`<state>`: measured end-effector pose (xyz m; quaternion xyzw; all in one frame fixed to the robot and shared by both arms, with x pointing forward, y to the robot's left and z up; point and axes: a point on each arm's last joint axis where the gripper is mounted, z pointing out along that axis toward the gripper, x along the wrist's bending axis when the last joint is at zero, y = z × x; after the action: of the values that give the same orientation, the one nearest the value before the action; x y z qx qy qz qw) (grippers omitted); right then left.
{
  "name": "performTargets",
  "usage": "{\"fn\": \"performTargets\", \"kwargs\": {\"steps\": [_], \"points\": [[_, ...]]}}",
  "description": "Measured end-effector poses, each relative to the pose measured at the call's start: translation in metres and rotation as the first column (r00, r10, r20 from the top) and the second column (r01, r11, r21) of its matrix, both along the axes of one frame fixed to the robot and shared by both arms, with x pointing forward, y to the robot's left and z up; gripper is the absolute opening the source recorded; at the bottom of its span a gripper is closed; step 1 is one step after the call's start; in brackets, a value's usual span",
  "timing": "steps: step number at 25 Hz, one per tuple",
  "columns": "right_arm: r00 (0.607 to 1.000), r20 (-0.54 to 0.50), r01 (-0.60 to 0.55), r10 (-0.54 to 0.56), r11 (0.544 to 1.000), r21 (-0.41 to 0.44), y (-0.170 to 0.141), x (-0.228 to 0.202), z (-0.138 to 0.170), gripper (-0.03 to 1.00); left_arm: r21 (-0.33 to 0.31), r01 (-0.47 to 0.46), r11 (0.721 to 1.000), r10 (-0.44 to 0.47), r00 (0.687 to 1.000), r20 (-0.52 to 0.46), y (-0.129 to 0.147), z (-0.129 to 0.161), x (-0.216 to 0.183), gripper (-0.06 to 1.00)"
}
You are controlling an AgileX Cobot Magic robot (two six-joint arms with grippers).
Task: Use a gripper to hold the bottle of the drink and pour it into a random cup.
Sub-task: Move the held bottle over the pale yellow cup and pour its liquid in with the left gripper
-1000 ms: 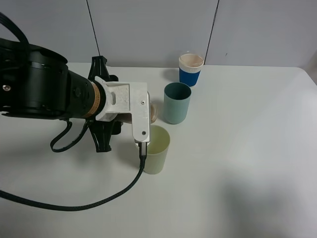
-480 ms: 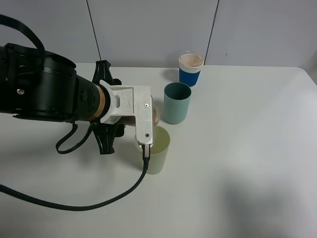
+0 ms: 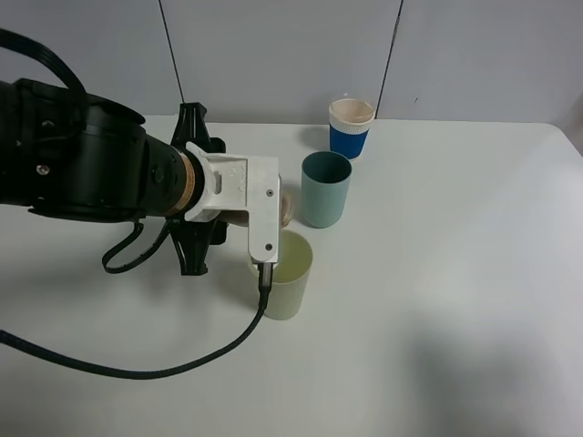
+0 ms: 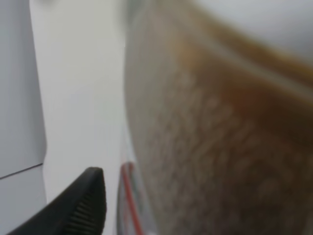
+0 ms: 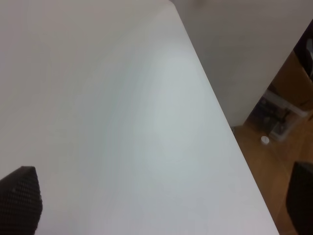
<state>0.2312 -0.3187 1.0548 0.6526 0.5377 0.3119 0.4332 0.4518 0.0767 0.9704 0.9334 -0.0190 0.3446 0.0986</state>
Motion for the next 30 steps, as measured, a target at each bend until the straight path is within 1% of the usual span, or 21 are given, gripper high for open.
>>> {"fn": "performTargets", "kwargs": {"steps": [9,15,22,26,30], "points": [[1.0,0.0,0.0,0.0,1.0,0.0,0.0,0.0,0.0,1.0,0.011,0.013,1.0,-0.014,1.0,0.015,-0.0002,0.0009,0.0009,0.54],[1.0,0.0,0.0,0.0,1.0,0.0,0.0,0.0,0.0,1.0,0.037,0.011,0.999,-0.012,0.999,0.031,0.0016,0.0015,0.002,0.54],[1.0,0.0,0.0,0.0,1.0,0.0,0.0,0.0,0.0,1.0,0.041,0.011,0.999,-0.012,0.999,0.033,0.0017,0.0016,0.0019,0.54],[1.0,0.0,0.0,0.0,1.0,0.0,0.0,0.0,0.0,1.0,0.073,0.029,0.997,-0.033,0.998,0.053,-0.0011,0.0023,-0.0022,0.54],[1.0,0.0,0.0,0.0,1.0,0.0,0.0,0.0,0.0,1.0,0.082,0.034,0.996,-0.039,0.998,0.056,-0.0028,0.0024,-0.0046,0.54]]}}
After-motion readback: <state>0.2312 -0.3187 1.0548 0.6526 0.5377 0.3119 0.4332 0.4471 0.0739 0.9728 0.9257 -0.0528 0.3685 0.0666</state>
